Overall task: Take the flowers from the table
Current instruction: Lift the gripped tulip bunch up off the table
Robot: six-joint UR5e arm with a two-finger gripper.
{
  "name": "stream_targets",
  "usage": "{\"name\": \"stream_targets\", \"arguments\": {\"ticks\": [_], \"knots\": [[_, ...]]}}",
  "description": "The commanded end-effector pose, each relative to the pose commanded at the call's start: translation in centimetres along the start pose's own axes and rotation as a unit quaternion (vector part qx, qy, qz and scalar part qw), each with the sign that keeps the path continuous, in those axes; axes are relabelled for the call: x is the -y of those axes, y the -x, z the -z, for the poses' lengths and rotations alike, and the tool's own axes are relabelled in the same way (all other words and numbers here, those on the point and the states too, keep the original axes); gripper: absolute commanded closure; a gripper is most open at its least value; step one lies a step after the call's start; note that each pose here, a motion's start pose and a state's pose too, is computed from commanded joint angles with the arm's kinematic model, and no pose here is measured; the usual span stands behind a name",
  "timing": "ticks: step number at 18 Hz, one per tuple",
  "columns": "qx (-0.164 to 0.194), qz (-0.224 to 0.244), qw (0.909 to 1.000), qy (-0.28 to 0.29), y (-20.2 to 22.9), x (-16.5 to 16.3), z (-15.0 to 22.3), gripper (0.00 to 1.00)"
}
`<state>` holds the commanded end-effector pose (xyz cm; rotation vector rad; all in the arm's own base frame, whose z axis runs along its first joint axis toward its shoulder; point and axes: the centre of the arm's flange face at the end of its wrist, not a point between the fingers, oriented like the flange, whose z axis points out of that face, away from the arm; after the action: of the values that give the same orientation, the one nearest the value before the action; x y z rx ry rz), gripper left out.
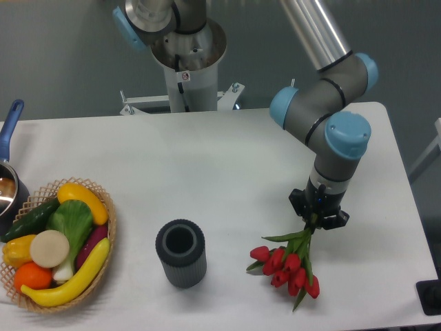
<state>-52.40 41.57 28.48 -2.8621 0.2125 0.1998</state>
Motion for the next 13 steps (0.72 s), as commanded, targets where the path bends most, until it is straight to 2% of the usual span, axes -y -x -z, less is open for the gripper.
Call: {"name": "stream_targets", "arguments": {"ticks": [3, 6, 9, 13], "knots": [[0.013, 0.015, 0.9983, -0.054, 0.5, 1.0, 3.5, 0.8], [0.011, 0.029, 0.9911, -0.13, 1.3, 1.6, 6.3, 0.8], [0.003, 0.049, 0.9756, -0.214, 1.7, 2.5, 9.8, 0.8], [-0.003, 0.054, 0.9583, -0.281, 1.9, 2.2, 12.7, 0.8]]}}
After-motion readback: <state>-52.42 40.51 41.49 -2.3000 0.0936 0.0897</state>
